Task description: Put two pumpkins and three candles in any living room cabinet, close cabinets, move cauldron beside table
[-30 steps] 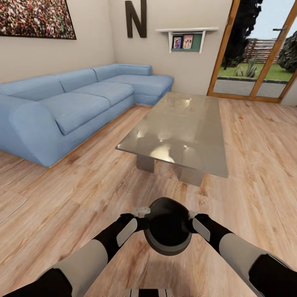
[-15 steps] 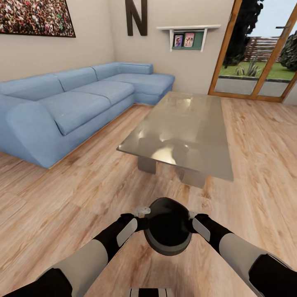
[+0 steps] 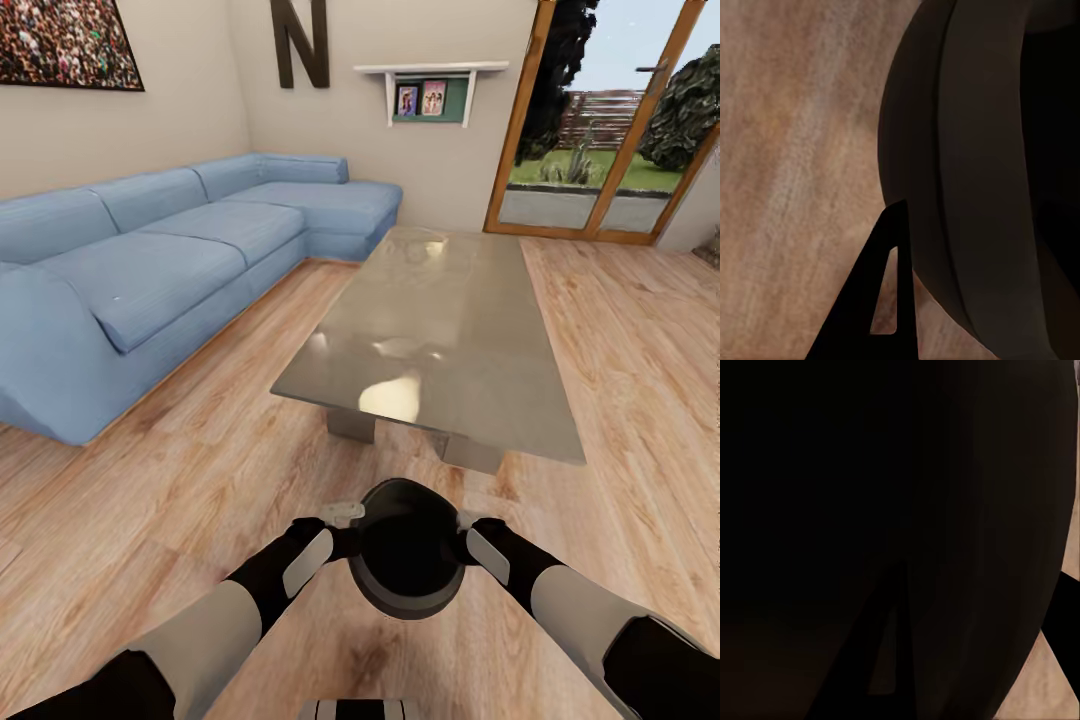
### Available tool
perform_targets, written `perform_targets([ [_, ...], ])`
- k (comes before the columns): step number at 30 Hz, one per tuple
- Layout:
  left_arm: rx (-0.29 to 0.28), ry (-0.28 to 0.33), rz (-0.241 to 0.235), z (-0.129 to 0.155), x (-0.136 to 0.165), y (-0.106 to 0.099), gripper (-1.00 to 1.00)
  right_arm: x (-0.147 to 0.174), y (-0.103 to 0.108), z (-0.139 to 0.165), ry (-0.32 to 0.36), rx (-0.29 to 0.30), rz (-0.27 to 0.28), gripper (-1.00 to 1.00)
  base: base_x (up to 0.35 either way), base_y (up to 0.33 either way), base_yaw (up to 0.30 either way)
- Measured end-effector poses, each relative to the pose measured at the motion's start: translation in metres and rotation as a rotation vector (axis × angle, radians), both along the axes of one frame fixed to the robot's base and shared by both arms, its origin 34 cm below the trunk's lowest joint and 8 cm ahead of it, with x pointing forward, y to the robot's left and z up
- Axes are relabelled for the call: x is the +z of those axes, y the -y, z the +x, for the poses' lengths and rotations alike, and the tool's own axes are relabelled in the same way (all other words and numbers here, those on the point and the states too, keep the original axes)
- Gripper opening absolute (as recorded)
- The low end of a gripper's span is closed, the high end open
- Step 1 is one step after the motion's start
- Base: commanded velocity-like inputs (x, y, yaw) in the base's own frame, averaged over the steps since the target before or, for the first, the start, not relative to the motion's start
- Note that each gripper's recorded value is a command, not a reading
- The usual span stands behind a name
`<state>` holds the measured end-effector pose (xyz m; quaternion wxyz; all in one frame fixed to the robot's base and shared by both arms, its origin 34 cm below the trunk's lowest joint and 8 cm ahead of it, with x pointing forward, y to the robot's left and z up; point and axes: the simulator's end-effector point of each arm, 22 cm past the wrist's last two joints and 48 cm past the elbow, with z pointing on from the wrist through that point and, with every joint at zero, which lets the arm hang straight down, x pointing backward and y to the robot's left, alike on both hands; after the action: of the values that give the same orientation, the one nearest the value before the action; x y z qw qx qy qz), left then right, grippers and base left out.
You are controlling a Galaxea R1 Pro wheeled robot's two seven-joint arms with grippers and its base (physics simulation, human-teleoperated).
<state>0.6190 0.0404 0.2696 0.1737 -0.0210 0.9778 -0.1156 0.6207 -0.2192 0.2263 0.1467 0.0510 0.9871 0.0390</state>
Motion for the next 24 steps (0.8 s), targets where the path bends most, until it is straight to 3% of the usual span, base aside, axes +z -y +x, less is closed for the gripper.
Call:
perform_targets([
  [6,0.001,0.001,0.0,0.0003,0.001,-0.0001,-1.0,0.0012,0.0004,0.0009,0.003,0.001,-0.002,-1.0,0.273,0.201,-0.211],
  [14,0.002,0.001,-0.001,0.0004,0.0011,-0.0001,-1.0,0.0013,0.0004,0.0009,0.003,0.001,-0.002,-1.0,0.247,0.116,-0.015],
  [24,0.0,-0.015,-0.002,-0.0034,-0.008,0.0006,-1.0,-0.0084,0.0005,-0.004,-0.015,0.002,-0.002,-1.0,0.026,0.005,0.0],
])
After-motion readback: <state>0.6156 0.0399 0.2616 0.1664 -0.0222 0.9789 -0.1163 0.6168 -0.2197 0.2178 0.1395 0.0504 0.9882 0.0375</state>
